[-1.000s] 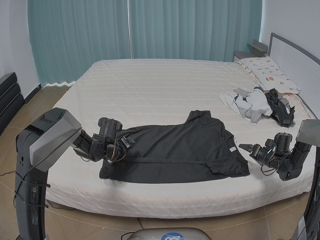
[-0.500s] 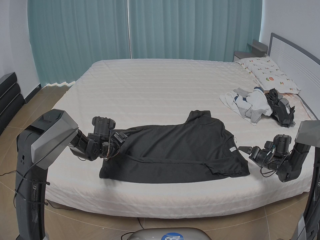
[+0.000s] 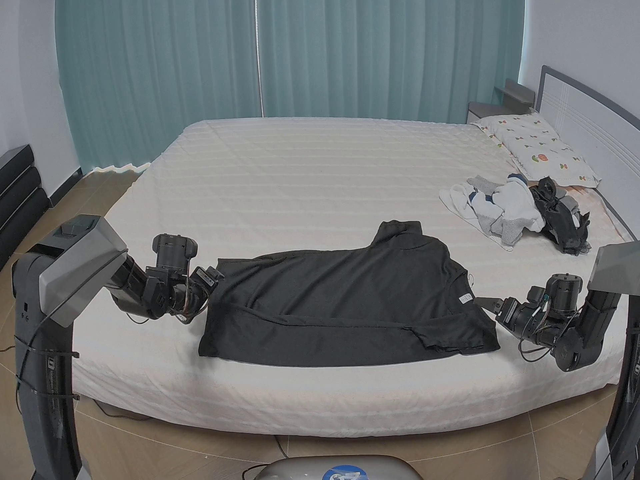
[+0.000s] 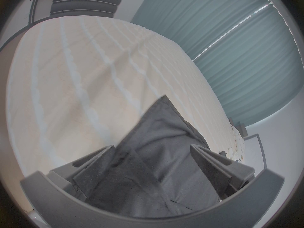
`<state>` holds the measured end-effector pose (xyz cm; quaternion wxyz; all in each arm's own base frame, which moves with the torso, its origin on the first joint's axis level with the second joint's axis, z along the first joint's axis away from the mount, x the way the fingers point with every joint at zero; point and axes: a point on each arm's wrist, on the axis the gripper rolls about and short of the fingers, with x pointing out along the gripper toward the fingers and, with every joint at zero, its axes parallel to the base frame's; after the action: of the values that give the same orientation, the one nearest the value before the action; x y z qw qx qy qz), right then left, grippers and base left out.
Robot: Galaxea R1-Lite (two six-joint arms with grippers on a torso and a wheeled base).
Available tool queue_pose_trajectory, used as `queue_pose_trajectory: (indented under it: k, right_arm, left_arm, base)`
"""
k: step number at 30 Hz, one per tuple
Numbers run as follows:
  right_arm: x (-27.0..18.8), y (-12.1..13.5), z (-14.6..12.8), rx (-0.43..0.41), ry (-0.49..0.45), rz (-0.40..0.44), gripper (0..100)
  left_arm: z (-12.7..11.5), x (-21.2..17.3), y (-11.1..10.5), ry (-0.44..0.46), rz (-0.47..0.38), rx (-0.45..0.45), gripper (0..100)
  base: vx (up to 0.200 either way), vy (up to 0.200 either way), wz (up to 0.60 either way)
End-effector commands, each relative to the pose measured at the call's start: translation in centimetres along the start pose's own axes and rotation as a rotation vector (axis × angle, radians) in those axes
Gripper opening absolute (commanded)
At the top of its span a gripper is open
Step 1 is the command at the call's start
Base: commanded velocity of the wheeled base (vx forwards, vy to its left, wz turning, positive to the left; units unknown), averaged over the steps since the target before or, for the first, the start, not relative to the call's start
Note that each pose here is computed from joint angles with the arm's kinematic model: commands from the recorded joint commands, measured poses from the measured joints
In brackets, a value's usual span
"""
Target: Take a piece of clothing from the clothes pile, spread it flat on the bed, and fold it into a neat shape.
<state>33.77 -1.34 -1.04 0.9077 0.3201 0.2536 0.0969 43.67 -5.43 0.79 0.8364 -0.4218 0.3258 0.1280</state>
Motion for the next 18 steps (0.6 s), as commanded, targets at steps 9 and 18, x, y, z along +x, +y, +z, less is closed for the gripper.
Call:
queue_pose_trajectory:
  k: [9,18]
  right_arm:
    - [0.0,2.1,-1.6,0.006,-0.033,-0.054,100]
    - [0.6,6.1,-2.7,0.115,-0.023,0.008,100]
  left_arm:
    - [0.3,-5.8,3.9,0.100,-0.077,-0.044,100]
    - [-0.3,-6.2,4.5,0.099,-0.099,-0.035,100]
  base:
    - [0.000,0.000,0.00]
    - [0.200,0.000,0.00]
